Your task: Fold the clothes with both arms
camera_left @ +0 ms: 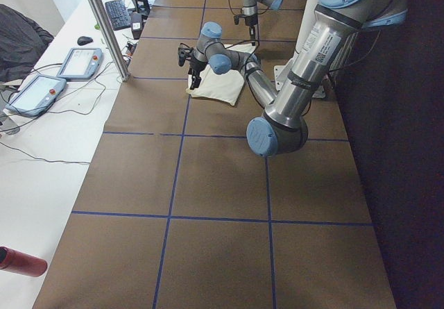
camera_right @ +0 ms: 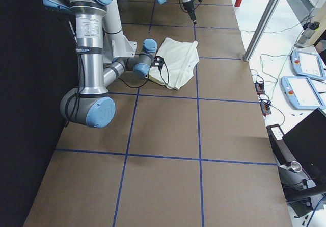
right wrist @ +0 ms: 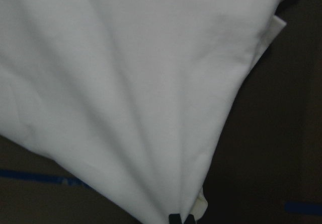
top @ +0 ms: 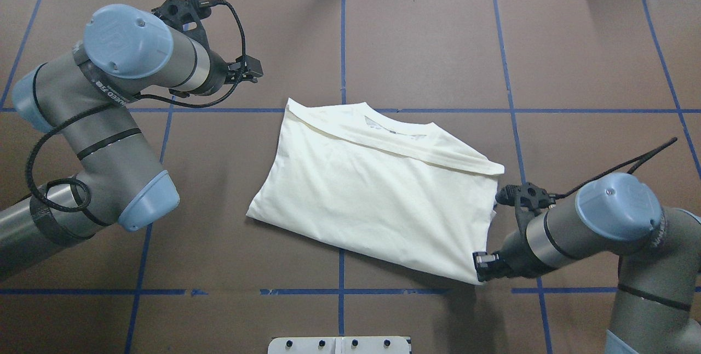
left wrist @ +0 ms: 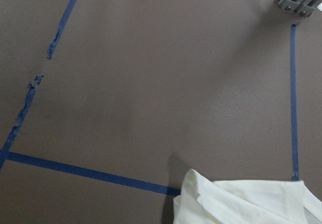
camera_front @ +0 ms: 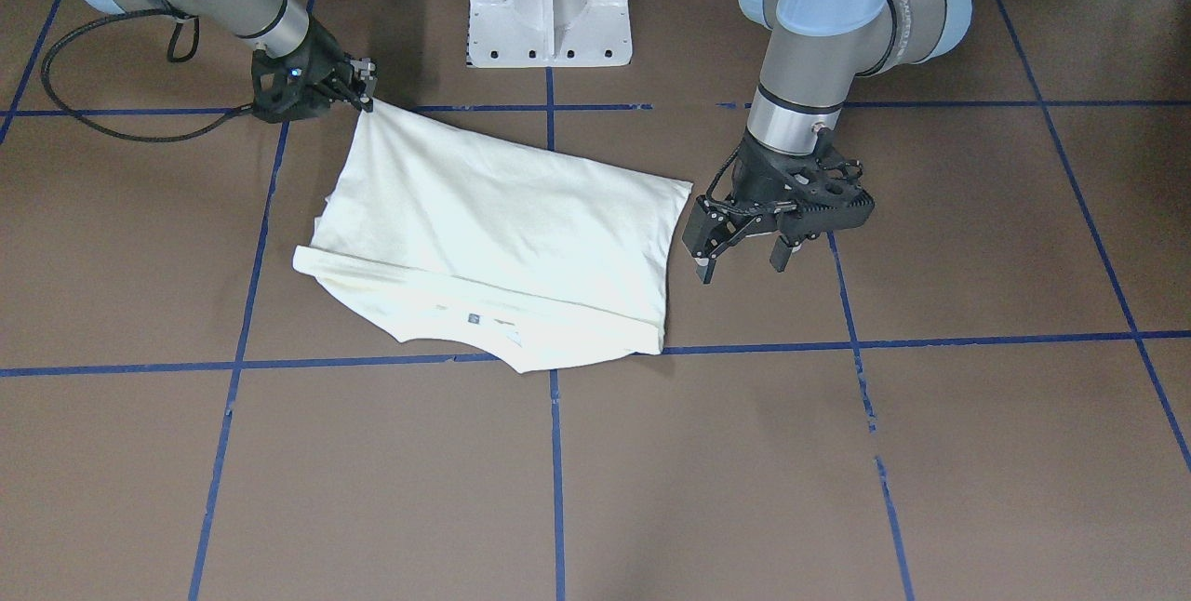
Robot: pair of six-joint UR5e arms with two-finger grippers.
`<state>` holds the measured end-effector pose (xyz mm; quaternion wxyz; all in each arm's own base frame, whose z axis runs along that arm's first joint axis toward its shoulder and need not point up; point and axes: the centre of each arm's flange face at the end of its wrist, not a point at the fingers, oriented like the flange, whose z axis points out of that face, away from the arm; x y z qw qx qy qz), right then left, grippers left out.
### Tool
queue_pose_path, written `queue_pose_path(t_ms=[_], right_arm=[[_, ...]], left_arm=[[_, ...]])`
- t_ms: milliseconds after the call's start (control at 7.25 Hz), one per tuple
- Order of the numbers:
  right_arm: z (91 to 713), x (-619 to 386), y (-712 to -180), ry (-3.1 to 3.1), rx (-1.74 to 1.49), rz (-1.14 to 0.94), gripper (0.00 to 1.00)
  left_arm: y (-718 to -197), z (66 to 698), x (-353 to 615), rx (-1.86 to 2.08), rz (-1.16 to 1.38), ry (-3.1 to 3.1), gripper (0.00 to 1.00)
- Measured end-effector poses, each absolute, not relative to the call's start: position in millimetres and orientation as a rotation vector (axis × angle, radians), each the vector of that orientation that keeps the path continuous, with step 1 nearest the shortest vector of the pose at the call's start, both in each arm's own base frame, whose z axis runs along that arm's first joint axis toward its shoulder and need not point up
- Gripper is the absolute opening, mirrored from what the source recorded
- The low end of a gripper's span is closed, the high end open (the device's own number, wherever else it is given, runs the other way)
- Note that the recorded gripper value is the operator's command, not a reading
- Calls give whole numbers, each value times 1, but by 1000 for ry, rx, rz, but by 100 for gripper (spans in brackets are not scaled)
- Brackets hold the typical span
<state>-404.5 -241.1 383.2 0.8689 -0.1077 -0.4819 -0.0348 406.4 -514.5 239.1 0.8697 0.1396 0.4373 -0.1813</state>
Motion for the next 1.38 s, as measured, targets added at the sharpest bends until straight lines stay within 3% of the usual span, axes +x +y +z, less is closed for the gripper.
queue_pose_path(t_ms=[138, 552, 828, 1104, 1380], right_arm=[[384, -402, -202, -991, -284, -113, 99], [370, -392, -167, -1002, -329, -155, 100], [341, -370, -228, -1085, -231, -32, 100], [308, -339, -295, -1169, -112, 91, 100], [292, -324, -326, -1203, -50, 148, 100]], left_arm=[[-515, 239, 406, 293, -381, 914, 100], [-507, 232, 410, 276, -380, 936, 100], [-464, 235, 449, 136, -382, 974, 99], [-389, 245, 511, -46, -433, 980, 89], [-336, 250, 549, -145, -493, 958, 82]])
